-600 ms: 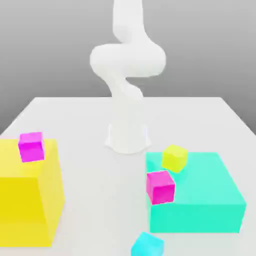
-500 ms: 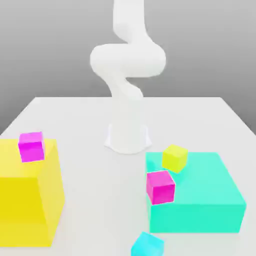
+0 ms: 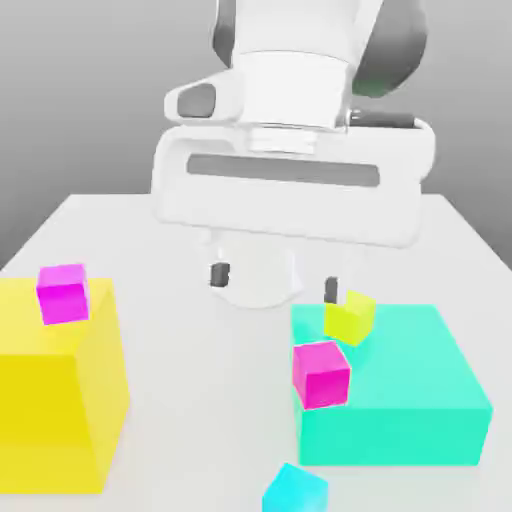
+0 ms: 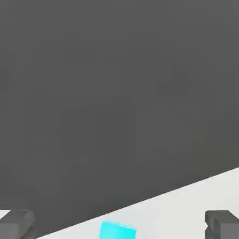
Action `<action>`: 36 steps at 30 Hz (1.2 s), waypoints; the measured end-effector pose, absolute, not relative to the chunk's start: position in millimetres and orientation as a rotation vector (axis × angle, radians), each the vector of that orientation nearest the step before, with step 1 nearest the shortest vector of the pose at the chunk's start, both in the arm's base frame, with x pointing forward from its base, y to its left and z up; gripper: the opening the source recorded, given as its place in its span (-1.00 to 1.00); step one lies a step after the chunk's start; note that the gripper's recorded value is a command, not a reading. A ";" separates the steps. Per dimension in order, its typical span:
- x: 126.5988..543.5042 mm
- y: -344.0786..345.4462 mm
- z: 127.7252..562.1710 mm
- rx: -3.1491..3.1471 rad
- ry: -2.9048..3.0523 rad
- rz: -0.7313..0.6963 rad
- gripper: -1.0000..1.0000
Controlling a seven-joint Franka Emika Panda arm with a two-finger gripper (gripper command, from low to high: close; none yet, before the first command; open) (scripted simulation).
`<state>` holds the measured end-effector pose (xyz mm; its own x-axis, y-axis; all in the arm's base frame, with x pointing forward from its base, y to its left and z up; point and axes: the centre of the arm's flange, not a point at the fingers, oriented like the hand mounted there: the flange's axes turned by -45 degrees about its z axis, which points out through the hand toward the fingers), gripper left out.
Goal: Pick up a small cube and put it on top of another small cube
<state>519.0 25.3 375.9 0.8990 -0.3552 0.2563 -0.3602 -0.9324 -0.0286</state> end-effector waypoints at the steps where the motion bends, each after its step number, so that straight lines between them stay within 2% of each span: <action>1: 520.4 26.6 357.7 3.043 -0.599 0.365 0.00; 9: 508.8 41.4 215.0 3.035 -0.804 0.039 0.00; 13: 506.7 43.5 157.3 3.031 -0.829 0.003 0.00; 14: 506.0 43.6 143.5 3.031 -0.829 0.001 -1.00; 20: 505.7 43.8 136.8 3.032 -0.828 0.004 -1.00; 25: 506.0 43.7 186.0 3.031 -0.830 0.002 -1.00; 30: 509.7 48.0 263.6 3.035 -0.772 0.088 -1.00; 36: 492.1 61.4 341.9 3.002 -0.741 0.170 -1.00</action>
<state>492.1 61.4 341.9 0.8795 -0.4611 0.1174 -0.4661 -0.8846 0.0172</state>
